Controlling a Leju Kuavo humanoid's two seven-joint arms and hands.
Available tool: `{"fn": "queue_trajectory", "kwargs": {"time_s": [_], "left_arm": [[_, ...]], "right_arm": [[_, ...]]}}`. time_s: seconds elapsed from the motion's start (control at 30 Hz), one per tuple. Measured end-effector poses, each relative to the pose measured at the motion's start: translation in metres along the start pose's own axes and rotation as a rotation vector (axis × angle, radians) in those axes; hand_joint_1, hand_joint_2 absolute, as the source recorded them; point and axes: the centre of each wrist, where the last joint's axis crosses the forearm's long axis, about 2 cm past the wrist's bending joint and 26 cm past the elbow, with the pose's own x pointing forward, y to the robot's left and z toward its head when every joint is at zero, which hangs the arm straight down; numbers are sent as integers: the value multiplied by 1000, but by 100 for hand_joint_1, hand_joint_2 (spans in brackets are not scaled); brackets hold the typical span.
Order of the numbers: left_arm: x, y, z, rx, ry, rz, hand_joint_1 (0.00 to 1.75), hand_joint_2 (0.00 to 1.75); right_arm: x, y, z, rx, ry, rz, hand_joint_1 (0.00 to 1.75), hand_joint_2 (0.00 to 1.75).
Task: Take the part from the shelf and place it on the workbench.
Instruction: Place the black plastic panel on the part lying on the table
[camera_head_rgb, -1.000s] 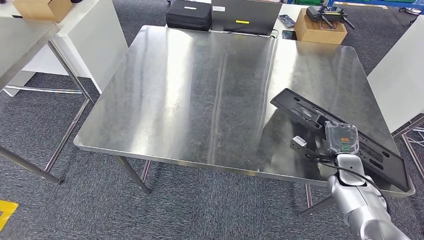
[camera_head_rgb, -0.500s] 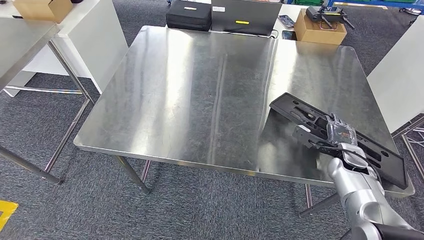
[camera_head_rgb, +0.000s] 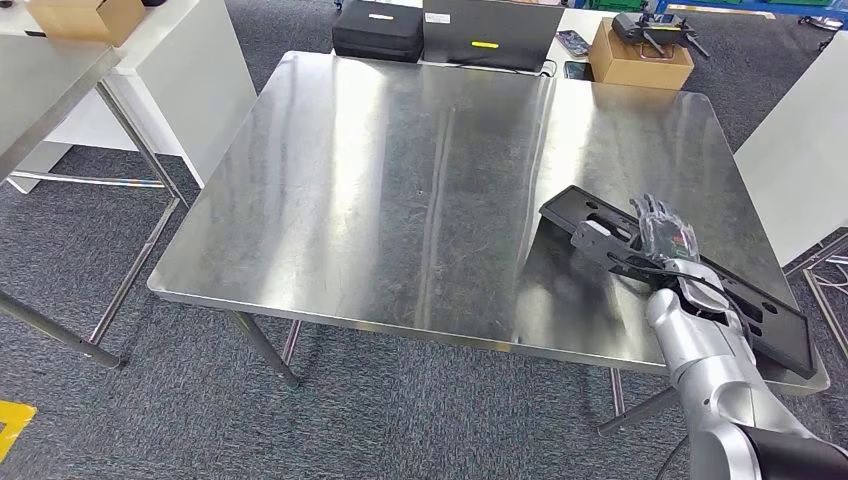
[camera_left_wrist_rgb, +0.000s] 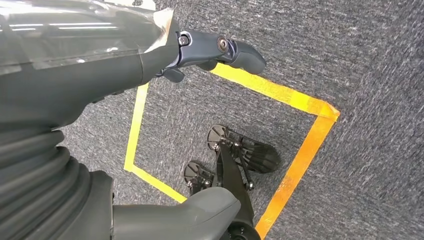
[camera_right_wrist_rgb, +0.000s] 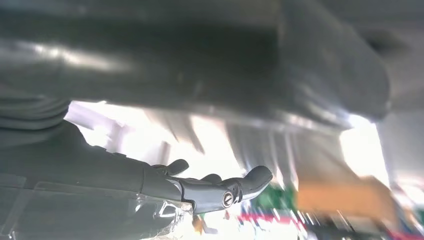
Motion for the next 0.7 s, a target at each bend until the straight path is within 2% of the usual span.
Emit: {"fn": "queue_trajectory", "kwargs": {"time_s": [0.3,0.5,0.63,0.7], "left_arm": [[0,0,0,6,-13,4,0,175],[-1,0,0,10,-23,3,0,175],[-1,0,0,17,-29,4,0,0],[-1,0,0,24,-28,10,0,0]], "right_arm": [[73,-46,10,-277,-231,103,0,0],[107,-56,39,-481,-367,164,0,0],[125,-48,73,-630,-456,177,0,0],[130,-35,100,-727,-500,176,0,0]]}}
